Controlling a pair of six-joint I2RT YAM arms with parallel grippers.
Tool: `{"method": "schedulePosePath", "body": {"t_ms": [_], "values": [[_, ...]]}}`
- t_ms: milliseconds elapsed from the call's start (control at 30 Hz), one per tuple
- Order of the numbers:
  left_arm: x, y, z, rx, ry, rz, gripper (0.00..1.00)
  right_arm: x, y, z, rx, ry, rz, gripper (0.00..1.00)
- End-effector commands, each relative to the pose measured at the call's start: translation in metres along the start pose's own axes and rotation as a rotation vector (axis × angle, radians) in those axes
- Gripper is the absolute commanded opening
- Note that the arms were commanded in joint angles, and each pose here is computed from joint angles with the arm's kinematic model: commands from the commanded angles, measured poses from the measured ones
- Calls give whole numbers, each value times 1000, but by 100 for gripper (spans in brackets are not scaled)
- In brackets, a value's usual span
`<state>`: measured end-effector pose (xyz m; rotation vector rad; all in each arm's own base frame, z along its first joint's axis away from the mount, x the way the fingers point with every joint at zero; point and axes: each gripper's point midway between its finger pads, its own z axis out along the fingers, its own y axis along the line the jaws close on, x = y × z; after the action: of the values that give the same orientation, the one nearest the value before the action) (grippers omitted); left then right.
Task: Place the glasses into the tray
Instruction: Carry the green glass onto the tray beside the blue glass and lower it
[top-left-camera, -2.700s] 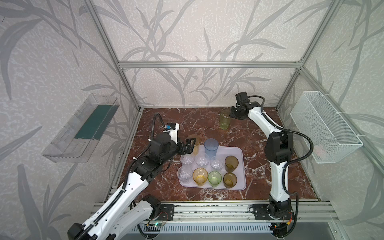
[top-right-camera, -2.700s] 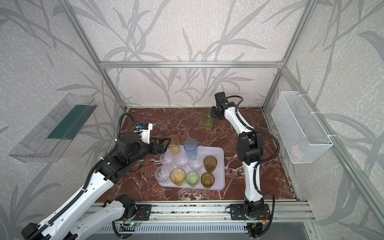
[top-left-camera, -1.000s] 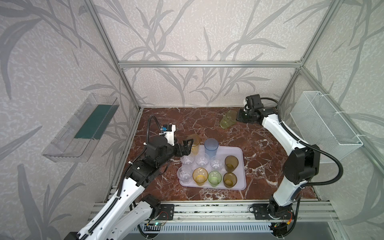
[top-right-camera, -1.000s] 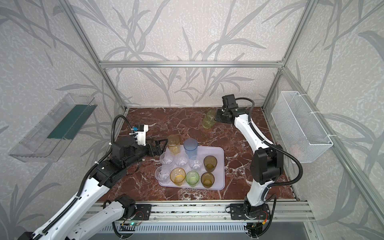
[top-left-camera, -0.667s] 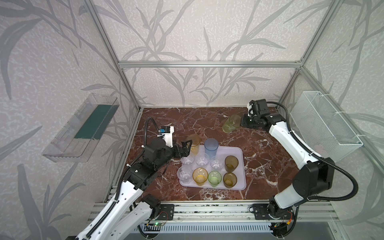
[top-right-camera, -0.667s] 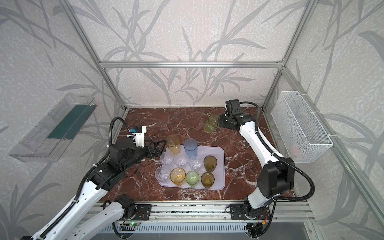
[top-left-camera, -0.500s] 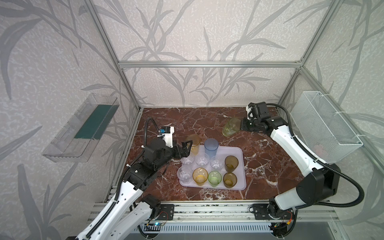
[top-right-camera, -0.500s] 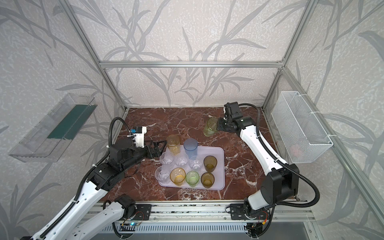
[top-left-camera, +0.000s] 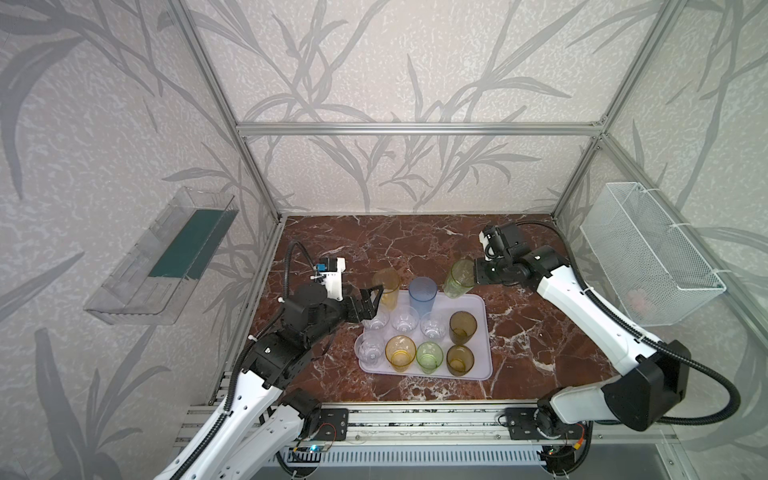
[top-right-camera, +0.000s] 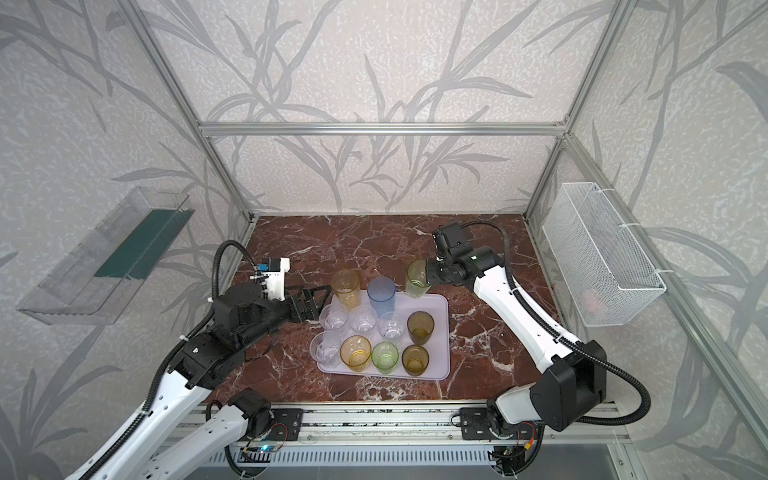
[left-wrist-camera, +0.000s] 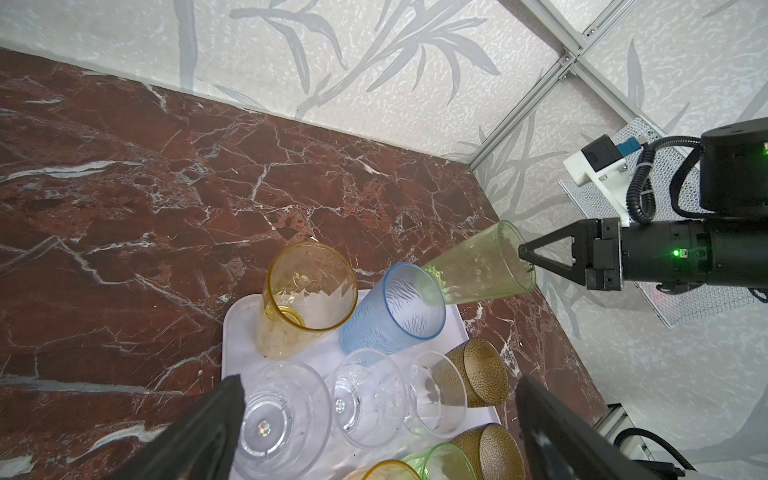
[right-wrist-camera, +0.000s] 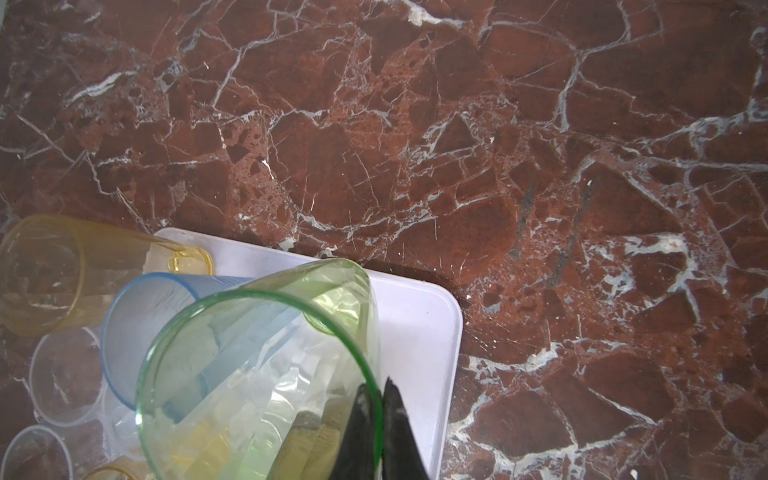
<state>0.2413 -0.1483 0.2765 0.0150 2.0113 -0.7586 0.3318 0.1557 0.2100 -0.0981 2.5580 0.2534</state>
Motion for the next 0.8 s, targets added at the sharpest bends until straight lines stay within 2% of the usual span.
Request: {"method": "schedulePosePath", "body": {"t_ms": [0, 467, 767], "values": [[5, 2, -2, -1, 4, -16, 99, 8, -8, -10, 39, -7, -15, 0], [3, 2, -4, -8, 2, -34, 99, 17, -25, -2, 126, 12, -23, 0], [4, 6, -6, -28, 5, -26, 99, 24, -22, 18, 112, 52, -4, 0]]}}
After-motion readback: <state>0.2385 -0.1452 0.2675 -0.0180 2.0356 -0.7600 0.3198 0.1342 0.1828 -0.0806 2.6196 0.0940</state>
